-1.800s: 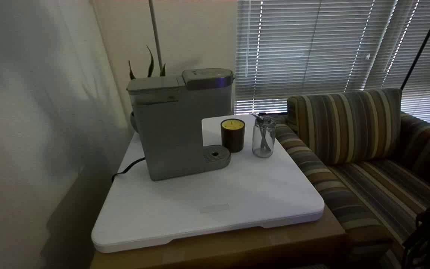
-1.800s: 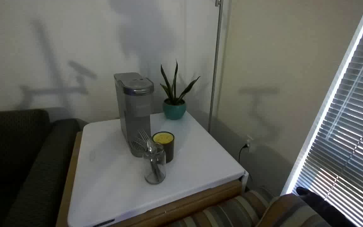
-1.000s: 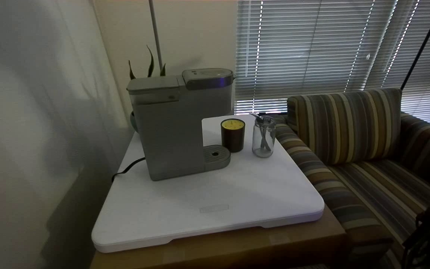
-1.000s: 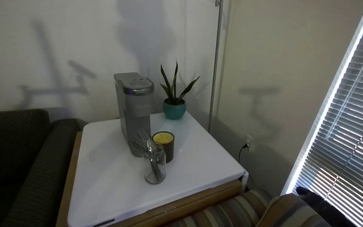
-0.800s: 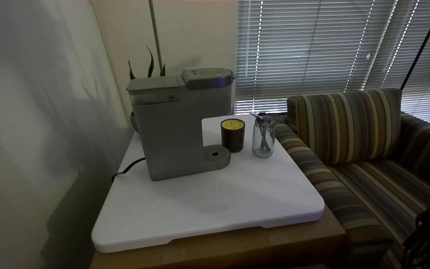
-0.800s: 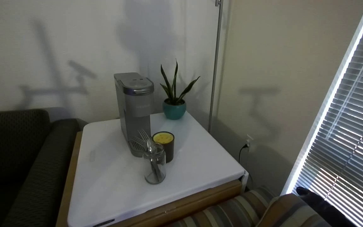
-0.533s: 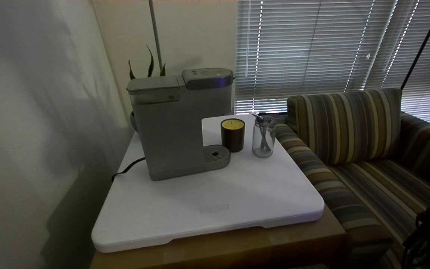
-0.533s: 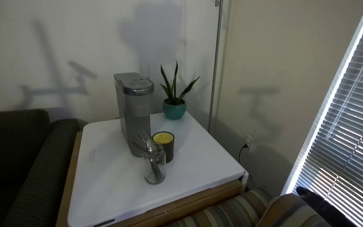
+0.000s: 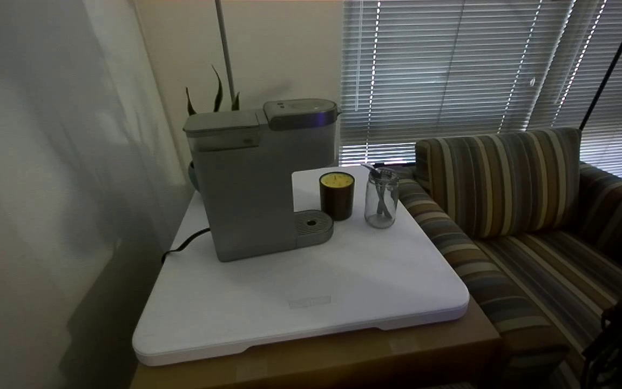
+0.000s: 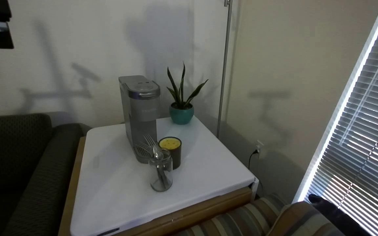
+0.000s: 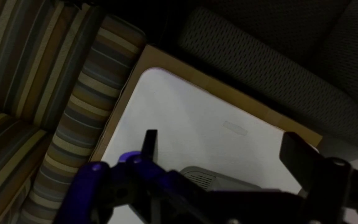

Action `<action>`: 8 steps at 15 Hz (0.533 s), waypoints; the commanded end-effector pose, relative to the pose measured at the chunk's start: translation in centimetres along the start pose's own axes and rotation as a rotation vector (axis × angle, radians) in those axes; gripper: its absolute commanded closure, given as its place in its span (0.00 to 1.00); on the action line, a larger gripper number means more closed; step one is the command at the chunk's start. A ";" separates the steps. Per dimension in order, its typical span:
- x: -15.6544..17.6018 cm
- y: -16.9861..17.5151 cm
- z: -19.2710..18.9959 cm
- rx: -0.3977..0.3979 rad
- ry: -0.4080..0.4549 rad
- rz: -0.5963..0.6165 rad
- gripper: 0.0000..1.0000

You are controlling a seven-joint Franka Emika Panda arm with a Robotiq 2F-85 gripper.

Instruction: Open the water reservoir lid on the Keurig machine

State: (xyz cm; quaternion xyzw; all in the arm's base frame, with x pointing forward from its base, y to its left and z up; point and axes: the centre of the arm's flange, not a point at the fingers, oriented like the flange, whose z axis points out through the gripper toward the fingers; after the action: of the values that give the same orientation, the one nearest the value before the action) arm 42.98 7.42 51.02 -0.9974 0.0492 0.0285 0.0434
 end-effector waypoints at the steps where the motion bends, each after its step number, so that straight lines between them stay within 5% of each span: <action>1: 0.2 0.2 0.3 -0.006 -0.001 0.012 0.00; 8: 2.9 4.4 1.7 -0.043 0.046 0.051 0.00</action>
State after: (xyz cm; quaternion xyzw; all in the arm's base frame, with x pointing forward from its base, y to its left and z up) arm 43.77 5.27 50.42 -0.9971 0.0694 0.0137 0.0262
